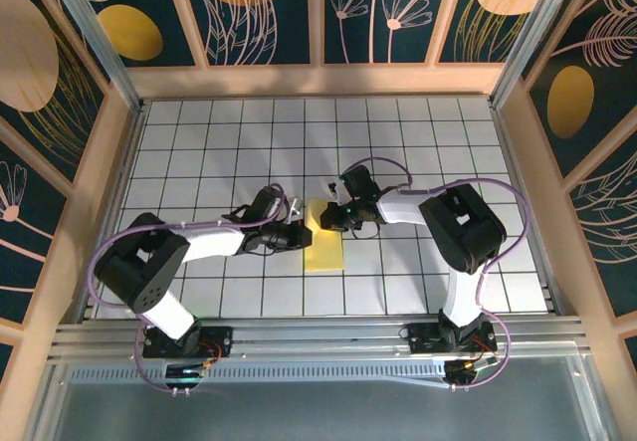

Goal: Fold a paper plane with a square sheet of paper (fold left side to right side)
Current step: Hold the square sheet of paper at the center of the table.

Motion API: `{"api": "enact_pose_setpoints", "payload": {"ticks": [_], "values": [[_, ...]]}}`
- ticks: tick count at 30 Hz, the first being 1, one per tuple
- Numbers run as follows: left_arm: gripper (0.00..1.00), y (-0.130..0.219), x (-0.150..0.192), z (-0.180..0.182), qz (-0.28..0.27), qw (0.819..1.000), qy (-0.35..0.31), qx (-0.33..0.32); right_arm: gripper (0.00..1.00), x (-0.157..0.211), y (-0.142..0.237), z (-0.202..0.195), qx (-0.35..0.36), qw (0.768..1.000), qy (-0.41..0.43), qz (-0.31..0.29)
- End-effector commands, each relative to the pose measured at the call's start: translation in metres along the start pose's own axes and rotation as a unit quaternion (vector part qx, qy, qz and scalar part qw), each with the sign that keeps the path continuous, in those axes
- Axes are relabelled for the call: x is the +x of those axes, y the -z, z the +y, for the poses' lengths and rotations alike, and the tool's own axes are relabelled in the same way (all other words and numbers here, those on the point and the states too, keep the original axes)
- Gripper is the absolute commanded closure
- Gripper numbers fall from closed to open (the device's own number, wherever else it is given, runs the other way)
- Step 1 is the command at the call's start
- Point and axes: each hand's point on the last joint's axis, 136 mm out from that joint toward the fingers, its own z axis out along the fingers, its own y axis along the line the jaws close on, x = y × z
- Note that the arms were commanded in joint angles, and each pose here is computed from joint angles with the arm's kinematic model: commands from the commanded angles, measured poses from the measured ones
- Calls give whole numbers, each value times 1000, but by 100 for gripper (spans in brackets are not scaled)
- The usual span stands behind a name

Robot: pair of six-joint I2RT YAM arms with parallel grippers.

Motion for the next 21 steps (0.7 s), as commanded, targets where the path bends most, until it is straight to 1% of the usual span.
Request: {"api": "enact_pose_setpoints", "payload": {"ticks": [1, 6, 9, 15, 19, 21], "values": [[100, -6, 0, 1, 11, 1000, -8, 0, 100, 20, -6, -29, 58, 998, -14, 29], [100, -12, 7, 20, 24, 999, -5, -39, 100, 20, -7, -28, 56, 998, -15, 30], [100, -14, 11, 26, 27, 998, -4, -52, 100, 17, -6, -25, 54, 998, -13, 28], [100, -21, 26, 48, 45, 994, 5, -104, 99, 2, 1, -10, 42, 999, -4, 12], [100, -22, 30, 51, 42, 993, 16, -112, 85, -17, 14, 10, 28, 999, 12, -14], [100, -23, 31, 50, 38, 993, 23, -109, 81, -24, 23, 17, 25, 999, 19, -27]]}}
